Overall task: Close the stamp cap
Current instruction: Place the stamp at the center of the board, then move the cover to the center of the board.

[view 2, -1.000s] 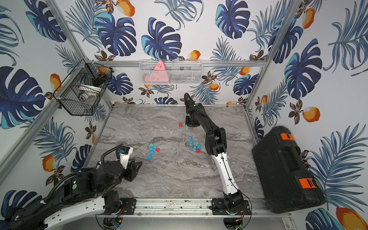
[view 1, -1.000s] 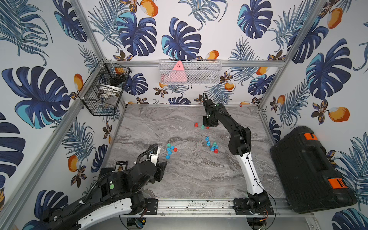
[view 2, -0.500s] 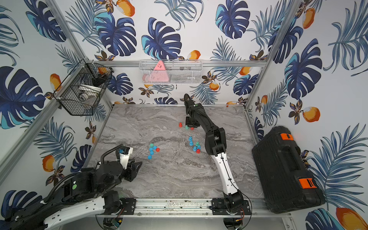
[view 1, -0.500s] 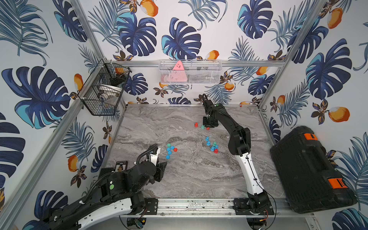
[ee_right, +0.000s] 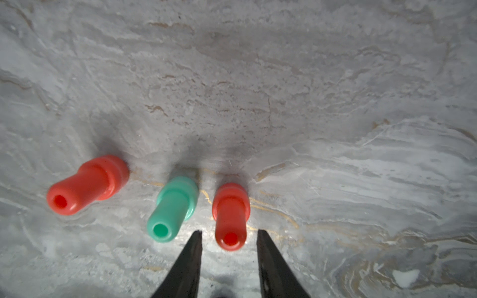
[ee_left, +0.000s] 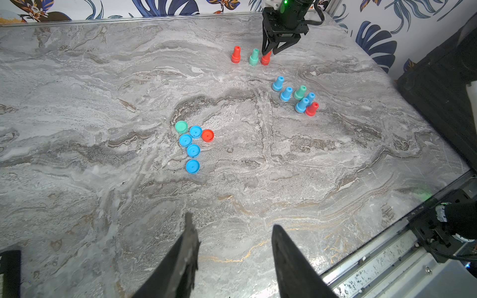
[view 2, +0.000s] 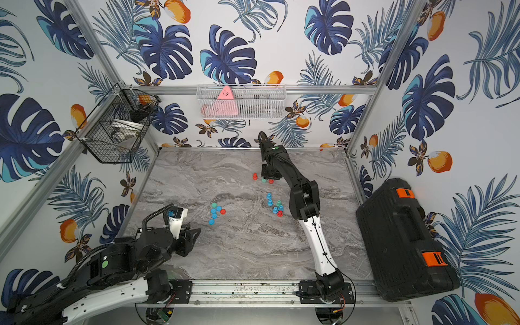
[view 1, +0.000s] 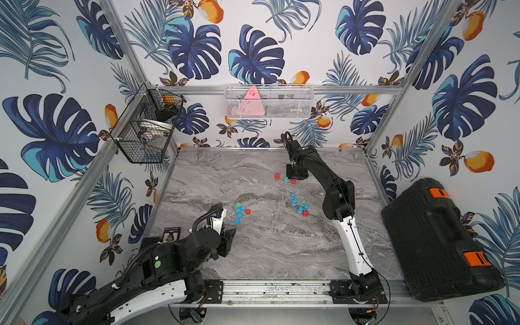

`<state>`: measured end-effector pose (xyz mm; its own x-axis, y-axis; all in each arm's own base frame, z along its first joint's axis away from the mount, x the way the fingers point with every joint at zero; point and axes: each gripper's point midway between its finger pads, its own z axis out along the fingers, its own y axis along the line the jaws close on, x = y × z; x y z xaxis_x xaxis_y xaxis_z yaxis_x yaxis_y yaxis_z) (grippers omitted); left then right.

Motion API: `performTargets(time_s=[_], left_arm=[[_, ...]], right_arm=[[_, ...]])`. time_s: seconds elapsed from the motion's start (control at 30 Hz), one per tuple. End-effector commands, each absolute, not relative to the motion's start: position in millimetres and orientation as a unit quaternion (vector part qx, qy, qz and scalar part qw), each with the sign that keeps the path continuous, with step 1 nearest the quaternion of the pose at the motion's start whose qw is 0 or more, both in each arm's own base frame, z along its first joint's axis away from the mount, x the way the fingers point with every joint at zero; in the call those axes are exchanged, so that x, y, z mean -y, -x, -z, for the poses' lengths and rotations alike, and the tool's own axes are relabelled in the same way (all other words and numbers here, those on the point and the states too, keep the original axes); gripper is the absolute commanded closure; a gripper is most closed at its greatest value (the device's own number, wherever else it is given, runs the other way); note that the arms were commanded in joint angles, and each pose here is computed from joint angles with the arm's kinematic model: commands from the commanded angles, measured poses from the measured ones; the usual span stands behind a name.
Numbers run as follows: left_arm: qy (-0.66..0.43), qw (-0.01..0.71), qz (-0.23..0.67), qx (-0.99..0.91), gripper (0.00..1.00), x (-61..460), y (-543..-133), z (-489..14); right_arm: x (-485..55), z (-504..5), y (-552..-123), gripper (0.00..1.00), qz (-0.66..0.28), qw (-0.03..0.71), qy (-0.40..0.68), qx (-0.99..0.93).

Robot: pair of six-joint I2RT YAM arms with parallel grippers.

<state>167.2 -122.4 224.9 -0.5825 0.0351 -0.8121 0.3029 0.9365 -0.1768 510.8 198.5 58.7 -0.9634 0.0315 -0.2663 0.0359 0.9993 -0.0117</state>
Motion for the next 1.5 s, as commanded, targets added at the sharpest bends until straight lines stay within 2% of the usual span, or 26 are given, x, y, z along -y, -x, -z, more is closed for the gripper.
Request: performTargets(time_s=[0.0,0.27,0.6,0.73,0.93,1.17,1.47], left_arm=[[-0.090,0.452,0.151,-0.874,0.49,122.2,-168.9,-227.6],[-0.090,0.448,0.141,-0.878,0.49,122.4,-170.5,-225.0],[-0.094,0.436,0.117,-0.887,0.49,124.1,-173.8,-217.0],[-0.103,0.424,0.098,-0.894,0.49,129.2,-177.1,-207.5],[-0.110,0.406,0.072,-0.904,0.50,137.8,-183.4,-197.9],[-0.121,0.421,0.086,-0.895,0.49,158.7,-194.7,-212.1],[-0.145,0.416,0.077,-0.895,0.49,194.8,-221.2,-206.8]], right_arm=[[-191.5,-78.7,-503.3,0.61,0.014,0.143,-0.025,-0.989],[-179.0,-130.9,-461.8,0.61,-0.003,0.175,-0.030,-0.984],[-160.9,-182.5,-347.5,0.60,-0.042,0.214,-0.014,-0.976],[-150.2,-184.2,-305.5,0.58,-0.084,0.232,-0.019,-0.969],[-123.2,-168.9,-261.5,0.58,-0.064,0.214,-0.020,-0.975],[-106.4,-145.7,-235.3,0.58,-0.054,0.209,-0.021,-0.976],[-107.6,-143.7,-229.9,0.58,-0.072,0.226,-0.022,-0.971]])
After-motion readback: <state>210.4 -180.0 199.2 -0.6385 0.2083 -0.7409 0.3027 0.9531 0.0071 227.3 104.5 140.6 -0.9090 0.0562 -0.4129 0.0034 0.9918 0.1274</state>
